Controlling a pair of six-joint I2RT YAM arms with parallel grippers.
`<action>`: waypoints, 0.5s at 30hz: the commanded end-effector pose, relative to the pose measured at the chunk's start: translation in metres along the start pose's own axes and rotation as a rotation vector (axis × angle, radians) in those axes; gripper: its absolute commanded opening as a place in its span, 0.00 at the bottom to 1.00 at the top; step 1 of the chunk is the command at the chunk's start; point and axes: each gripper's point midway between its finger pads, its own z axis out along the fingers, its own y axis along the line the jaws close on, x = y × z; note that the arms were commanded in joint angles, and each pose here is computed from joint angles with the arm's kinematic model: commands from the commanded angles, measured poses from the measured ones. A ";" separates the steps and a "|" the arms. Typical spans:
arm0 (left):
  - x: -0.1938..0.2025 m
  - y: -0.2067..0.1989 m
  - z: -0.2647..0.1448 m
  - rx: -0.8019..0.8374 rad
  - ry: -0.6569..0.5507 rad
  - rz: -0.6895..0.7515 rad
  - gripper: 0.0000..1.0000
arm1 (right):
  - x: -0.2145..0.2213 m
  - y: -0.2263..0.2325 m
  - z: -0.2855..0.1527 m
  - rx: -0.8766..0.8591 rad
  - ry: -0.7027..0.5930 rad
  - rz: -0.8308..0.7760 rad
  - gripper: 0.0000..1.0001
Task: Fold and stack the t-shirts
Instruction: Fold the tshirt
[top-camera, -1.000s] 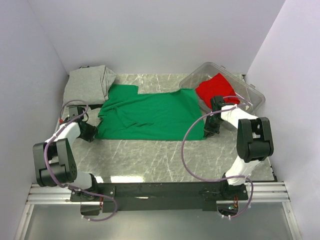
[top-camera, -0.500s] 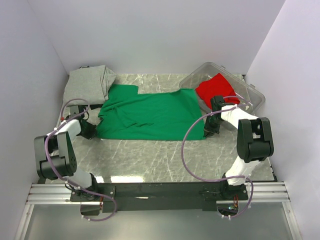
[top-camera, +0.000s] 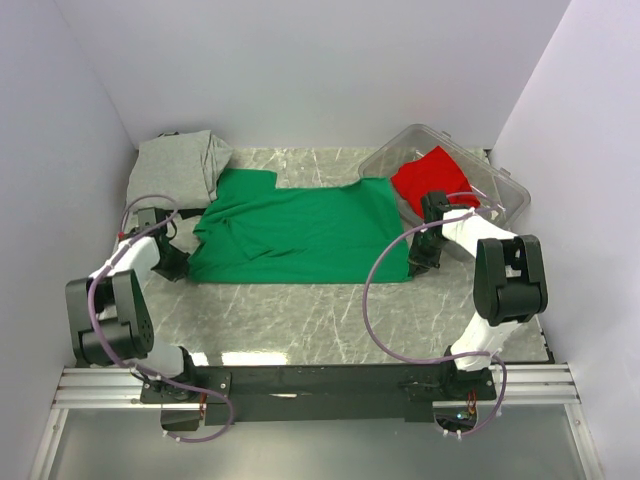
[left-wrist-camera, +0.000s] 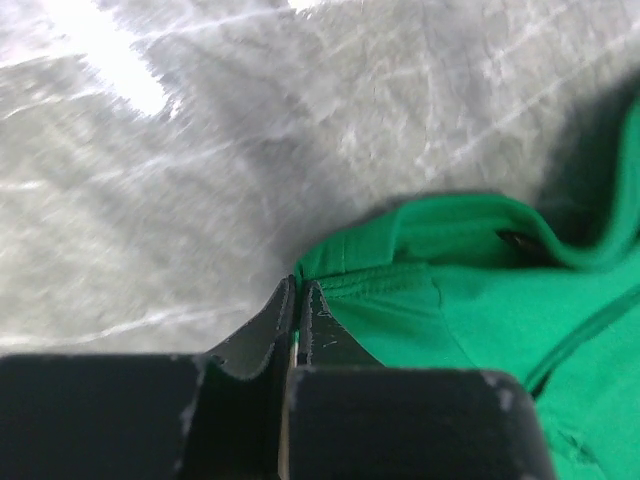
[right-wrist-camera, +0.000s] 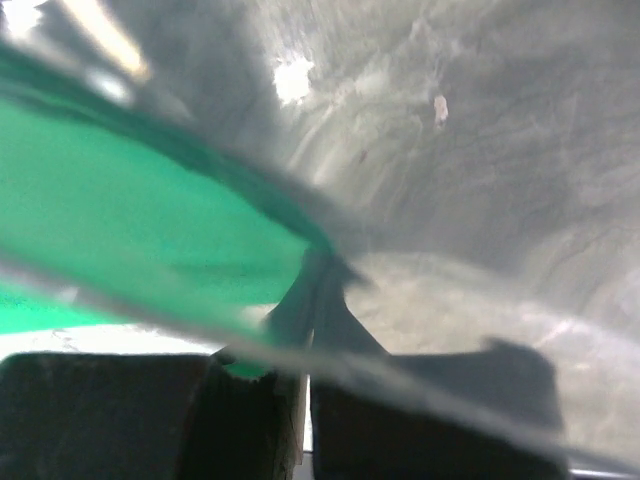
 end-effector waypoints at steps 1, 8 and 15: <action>-0.012 0.008 -0.024 -0.019 -0.061 0.018 0.01 | 0.002 -0.006 -0.020 0.029 -0.019 -0.034 0.00; -0.008 0.022 -0.047 -0.030 -0.083 -0.006 0.01 | 0.029 -0.010 -0.027 0.025 0.035 -0.043 0.00; 0.004 0.046 -0.060 -0.070 -0.092 -0.022 0.00 | 0.057 -0.021 -0.028 0.038 0.085 -0.039 0.00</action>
